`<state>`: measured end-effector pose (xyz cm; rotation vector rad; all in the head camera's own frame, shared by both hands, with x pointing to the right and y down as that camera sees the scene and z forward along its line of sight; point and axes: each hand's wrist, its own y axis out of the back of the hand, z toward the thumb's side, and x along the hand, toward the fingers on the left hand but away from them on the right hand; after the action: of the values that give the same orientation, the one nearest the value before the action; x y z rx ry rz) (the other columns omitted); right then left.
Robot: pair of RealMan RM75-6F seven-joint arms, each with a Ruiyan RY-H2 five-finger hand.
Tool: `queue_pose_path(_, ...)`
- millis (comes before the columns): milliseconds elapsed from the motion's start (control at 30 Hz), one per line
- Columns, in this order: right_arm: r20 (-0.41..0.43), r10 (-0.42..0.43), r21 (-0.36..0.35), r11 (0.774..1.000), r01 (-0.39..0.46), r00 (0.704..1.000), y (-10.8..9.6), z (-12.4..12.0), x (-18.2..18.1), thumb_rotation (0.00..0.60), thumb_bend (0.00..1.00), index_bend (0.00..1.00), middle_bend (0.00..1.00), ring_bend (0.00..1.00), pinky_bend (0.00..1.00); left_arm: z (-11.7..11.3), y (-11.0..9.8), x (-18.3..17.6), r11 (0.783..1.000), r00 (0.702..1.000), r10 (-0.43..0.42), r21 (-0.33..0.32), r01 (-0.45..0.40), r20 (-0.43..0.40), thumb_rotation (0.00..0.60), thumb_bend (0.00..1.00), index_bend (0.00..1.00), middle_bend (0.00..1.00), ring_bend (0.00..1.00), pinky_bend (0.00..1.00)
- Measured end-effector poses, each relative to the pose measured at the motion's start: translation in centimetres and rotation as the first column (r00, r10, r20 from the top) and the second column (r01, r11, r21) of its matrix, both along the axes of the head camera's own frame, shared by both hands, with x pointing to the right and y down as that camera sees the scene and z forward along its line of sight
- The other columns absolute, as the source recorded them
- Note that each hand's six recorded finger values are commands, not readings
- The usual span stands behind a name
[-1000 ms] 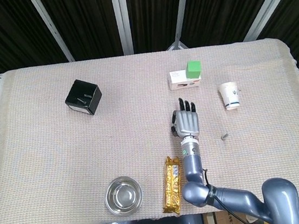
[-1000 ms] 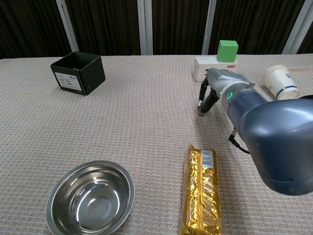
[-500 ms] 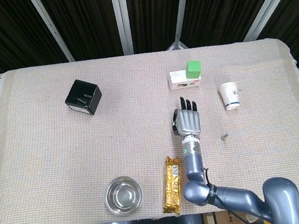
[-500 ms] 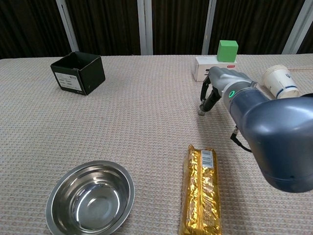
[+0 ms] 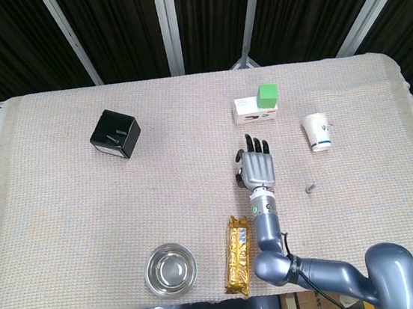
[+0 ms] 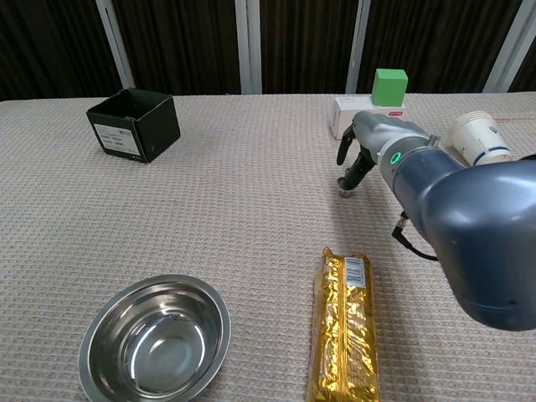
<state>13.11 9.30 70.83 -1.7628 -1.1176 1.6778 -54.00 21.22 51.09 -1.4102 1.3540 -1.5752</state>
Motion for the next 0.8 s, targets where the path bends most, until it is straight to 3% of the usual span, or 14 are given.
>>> queue_pose_path(300,0.075,0.017,0.106,0.994,-0.025,0.997,-1.8,-5.1,1.9,0.600,0.35,0.41,0.00,0.00,0.00,0.1,0.0,0.0,1.000,1.000,0.000,-0.002,0.000,0.002,0.600,0.07,0.18,0.12,0.01,0.03)
queue_pose_path(533,0.098,0.054,0.218,0.973,-0.074,0.994,-2.8,-10.8,7.8,0.600,0.32,0.32,0.00,0.00,0.00,0.0,0.1,0.4,1.000,1.000,0.009,0.003,-0.009,0.002,0.600,0.07,0.18,0.12,0.01,0.03)
queue_pose_path(633,0.087,0.070,0.256,0.963,-0.090,0.994,-2.3,-13.0,11.2,0.600,0.30,0.28,0.00,0.00,0.00,-0.1,0.2,0.5,1.000,1.000,0.010,0.005,-0.010,0.003,0.600,0.07,0.18,0.12,0.01,0.03)
queue_pose_path(800,0.065,0.078,0.271,0.958,-0.092,0.995,0.5,-15.5,16.7,0.600,0.23,0.23,0.00,0.00,0.00,-0.1,0.3,0.7,1.000,1.000,0.011,0.005,-0.011,0.005,0.600,0.07,0.18,0.12,0.01,0.03)
